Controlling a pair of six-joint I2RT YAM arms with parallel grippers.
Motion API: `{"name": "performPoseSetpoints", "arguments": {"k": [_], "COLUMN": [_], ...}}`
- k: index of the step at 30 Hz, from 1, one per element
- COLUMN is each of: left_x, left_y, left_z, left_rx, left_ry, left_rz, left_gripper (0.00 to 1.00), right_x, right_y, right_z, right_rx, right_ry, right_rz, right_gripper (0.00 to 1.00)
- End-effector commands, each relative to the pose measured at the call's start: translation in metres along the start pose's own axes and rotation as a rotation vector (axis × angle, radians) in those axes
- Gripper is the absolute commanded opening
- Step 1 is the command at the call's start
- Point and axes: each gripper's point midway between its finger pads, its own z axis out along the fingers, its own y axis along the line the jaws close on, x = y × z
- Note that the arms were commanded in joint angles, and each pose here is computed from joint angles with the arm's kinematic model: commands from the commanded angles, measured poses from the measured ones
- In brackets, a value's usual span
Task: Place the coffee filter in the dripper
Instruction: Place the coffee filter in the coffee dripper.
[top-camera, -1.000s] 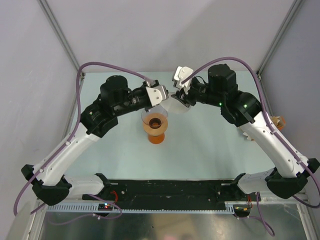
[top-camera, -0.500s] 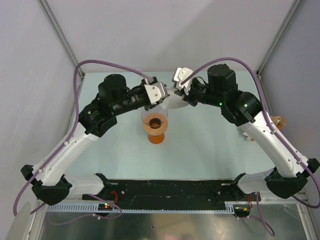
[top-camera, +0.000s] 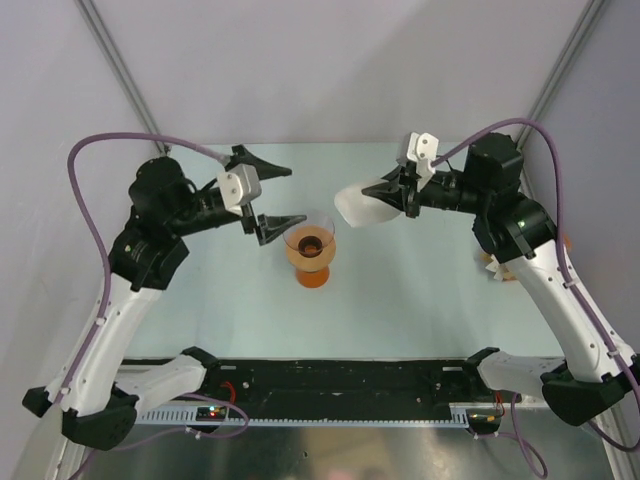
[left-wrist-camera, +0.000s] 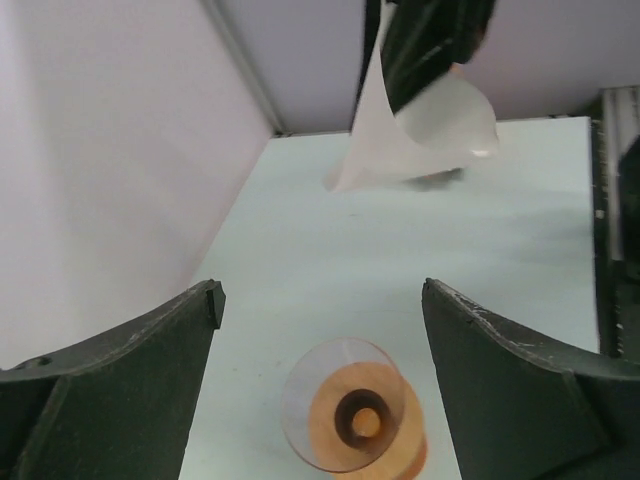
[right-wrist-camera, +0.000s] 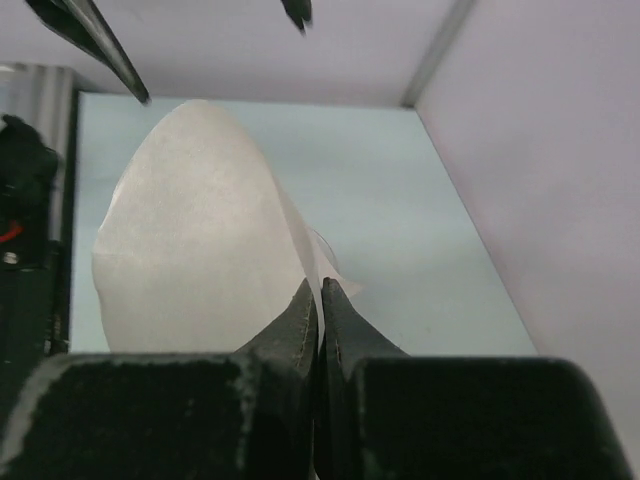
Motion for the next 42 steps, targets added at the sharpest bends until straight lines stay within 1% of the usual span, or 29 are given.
{"name": "performPoseSetpoints", "arguments": {"k": [1,6,10,16,23,26,32,34,36,37,39,42], "left_x": [0.011,0.016,0.016,0.011,0.000,-0.003,-0.007,-0.008,-0.009,-0.008,-0.008,-0.004], "left_y": [-0.028,-0.045,-0.052,-0.064,-0.075,-0.078,-0.080,-0.080,-0.079,-0.079,-0.078,-0.075], "left_z": [0.010,0.030,0.038,0.043,0.044,0.045,0.047,0.046,0.045,0.044,0.042,0.041], "left_rx": [0.169,0.237,0.255,0.286,0.329,0.338,0.353,0.350,0.342,0.338,0.326,0.303], "left_ry": [-0.006,0.044,0.056,0.047,0.015,0.006,-0.004,-0.007,-0.005,-0.003,0.001,0.012], "left_rz": [-0.019,0.027,0.022,0.035,0.052,0.062,0.065,0.067,0.065,0.062,0.067,0.079], "left_gripper": [0.86,0.77,0.68,0.67,0.64,0.57,0.36,0.26,0.13,0.07,0.02,0.00], "right_x": [-0.048,-0.055,-0.055,-0.051,-0.047,-0.047,-0.048,-0.049,-0.049,-0.050,-0.052,-0.053], "right_y": [0.034,0.050,0.058,0.072,0.075,0.076,0.080,0.080,0.078,0.076,0.071,0.063], "right_z": [-0.007,-0.006,-0.005,-0.004,0.000,0.002,0.004,0.003,0.001,-0.001,-0.005,-0.012], "right_rx": [-0.197,-0.300,-0.344,-0.387,-0.390,-0.392,-0.394,-0.388,-0.371,-0.360,-0.334,-0.294], "right_ry": [-0.213,-0.252,-0.257,-0.243,-0.229,-0.225,-0.221,-0.219,-0.211,-0.208,-0.197,-0.174], "right_rz": [-0.043,-0.016,-0.013,-0.031,-0.039,-0.036,-0.027,-0.020,-0.006,0.005,0.027,0.054], "right_gripper": [0.00,0.01,0.02,0.03,0.07,0.07,0.08,0.11,0.22,0.29,0.38,0.45]}}
